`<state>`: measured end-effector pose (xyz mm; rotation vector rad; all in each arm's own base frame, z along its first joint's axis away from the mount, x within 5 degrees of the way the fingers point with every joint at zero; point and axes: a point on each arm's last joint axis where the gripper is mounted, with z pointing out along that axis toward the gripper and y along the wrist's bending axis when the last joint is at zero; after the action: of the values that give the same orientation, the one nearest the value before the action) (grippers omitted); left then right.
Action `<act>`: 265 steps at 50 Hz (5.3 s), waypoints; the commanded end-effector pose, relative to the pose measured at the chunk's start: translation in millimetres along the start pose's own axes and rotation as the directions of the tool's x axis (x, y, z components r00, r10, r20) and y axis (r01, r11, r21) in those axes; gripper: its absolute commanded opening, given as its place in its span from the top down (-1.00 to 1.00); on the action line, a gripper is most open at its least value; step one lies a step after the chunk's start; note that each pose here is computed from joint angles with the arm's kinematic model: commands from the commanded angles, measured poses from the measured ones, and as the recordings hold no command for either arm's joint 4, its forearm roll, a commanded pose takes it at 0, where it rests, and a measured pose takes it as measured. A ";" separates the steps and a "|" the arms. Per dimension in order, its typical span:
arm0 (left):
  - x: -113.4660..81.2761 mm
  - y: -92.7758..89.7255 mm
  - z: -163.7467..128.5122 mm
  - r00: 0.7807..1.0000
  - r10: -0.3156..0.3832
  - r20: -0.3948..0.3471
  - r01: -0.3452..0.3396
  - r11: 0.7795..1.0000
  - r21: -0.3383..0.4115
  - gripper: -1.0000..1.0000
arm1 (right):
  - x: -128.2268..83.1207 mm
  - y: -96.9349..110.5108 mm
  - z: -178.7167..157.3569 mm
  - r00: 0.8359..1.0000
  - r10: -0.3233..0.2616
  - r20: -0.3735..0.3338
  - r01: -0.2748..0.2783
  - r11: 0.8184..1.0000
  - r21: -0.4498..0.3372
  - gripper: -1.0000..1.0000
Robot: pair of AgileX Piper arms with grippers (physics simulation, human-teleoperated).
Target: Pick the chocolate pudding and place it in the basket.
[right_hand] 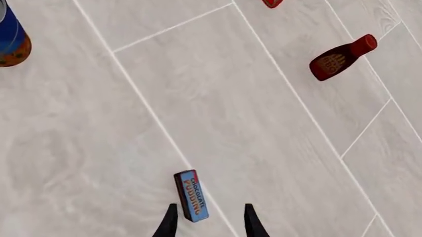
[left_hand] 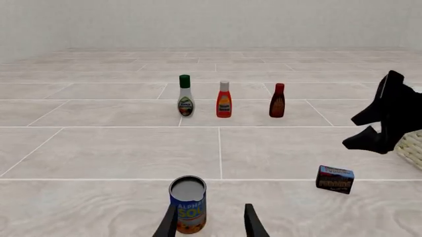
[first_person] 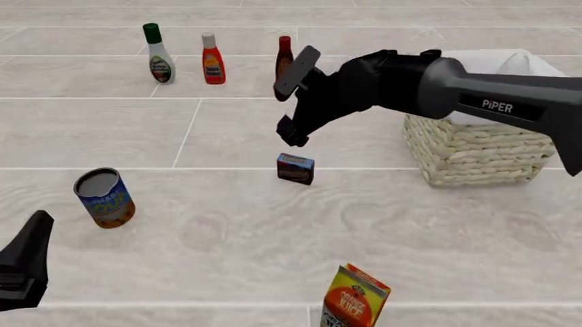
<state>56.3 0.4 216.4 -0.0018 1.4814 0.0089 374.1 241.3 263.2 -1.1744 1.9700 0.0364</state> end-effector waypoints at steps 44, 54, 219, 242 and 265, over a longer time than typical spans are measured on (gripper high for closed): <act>0.9 -0.4 -0.4 1.000 0.000 0.001 0.000 1.000 0.007 -1.00 | 18.8 7.1 60.2 0.997 -0.001 -0.079 -0.002 0.999 -0.038 -1.00; 0.9 -0.4 -0.4 1.000 0.000 0.001 0.000 1.000 0.007 -1.00 | 23.2 13.1 68.4 0.996 -0.004 -0.094 -0.001 0.999 -0.052 -1.00; 0.9 -0.4 -0.4 1.000 0.000 0.001 0.000 1.000 0.007 -1.00 | 8.7 -32.4 -140.7 0.992 0.069 0.104 -0.083 0.987 0.134 1.00; 0.9 -0.4 -0.4 1.000 0.000 0.001 0.000 1.000 0.007 -1.00 | 17.7 -75.2 -183.6 0.977 0.143 0.161 -0.183 0.945 0.270 1.00; 0.9 -0.4 -0.4 1.000 0.000 0.001 0.000 1.000 0.007 -1.00 | 34.0 -126.6 -200.5 0.961 0.219 0.168 -0.269 0.879 0.395 1.00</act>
<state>56.4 0.4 215.9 -0.0016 1.4815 0.0088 326.8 84.2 411.3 -0.7134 1.8803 -0.1401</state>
